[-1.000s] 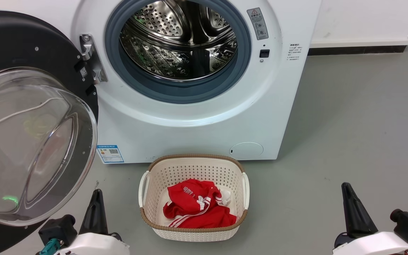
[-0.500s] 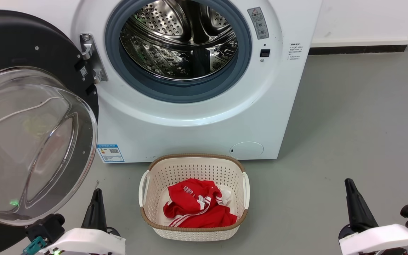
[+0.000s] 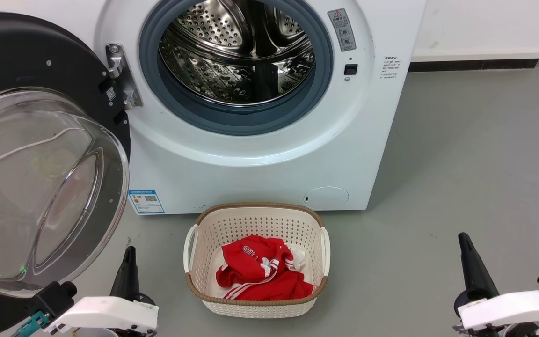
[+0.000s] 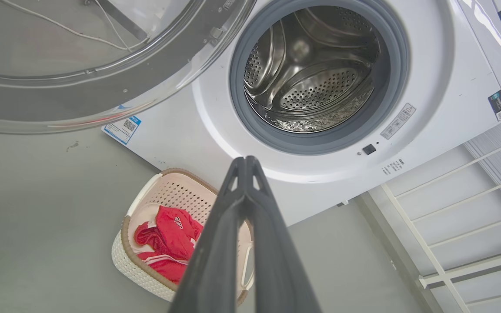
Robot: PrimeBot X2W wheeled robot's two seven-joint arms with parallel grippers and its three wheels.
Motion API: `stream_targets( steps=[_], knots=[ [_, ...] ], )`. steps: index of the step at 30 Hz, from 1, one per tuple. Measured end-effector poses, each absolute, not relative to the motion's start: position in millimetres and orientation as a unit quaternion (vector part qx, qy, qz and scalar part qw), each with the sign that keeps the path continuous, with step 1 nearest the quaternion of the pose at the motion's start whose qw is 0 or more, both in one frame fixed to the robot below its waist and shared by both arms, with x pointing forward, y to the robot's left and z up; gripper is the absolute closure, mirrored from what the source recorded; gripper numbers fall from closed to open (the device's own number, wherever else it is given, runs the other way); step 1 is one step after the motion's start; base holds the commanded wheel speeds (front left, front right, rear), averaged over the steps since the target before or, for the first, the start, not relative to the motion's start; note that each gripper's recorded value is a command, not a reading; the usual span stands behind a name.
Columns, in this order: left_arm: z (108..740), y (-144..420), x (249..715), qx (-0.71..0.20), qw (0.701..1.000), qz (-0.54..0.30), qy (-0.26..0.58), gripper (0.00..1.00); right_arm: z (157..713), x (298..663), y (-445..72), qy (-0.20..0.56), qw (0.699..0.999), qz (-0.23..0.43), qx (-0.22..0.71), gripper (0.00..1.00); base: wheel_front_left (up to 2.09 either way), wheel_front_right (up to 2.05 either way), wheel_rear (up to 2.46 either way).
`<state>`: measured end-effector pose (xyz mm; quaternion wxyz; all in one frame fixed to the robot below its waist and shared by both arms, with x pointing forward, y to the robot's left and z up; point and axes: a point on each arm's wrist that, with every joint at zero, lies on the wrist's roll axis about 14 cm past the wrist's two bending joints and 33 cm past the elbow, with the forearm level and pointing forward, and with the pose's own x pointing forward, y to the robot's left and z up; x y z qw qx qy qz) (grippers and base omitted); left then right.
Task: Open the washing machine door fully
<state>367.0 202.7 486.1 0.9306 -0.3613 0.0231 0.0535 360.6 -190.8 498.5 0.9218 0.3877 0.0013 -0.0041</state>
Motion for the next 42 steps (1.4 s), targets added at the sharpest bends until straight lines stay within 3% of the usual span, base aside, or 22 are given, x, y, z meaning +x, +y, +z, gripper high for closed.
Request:
stream_targets(
  steps=[42],
  knots=[
    [492, 200, 379, -0.579, 0.815, 0.033, 0.022, 1.00, 500, 376, -198, 0.007, 0.810, -0.012, 0.587, 1.00, 0.00, 0.00, 0.00]
  ],
)
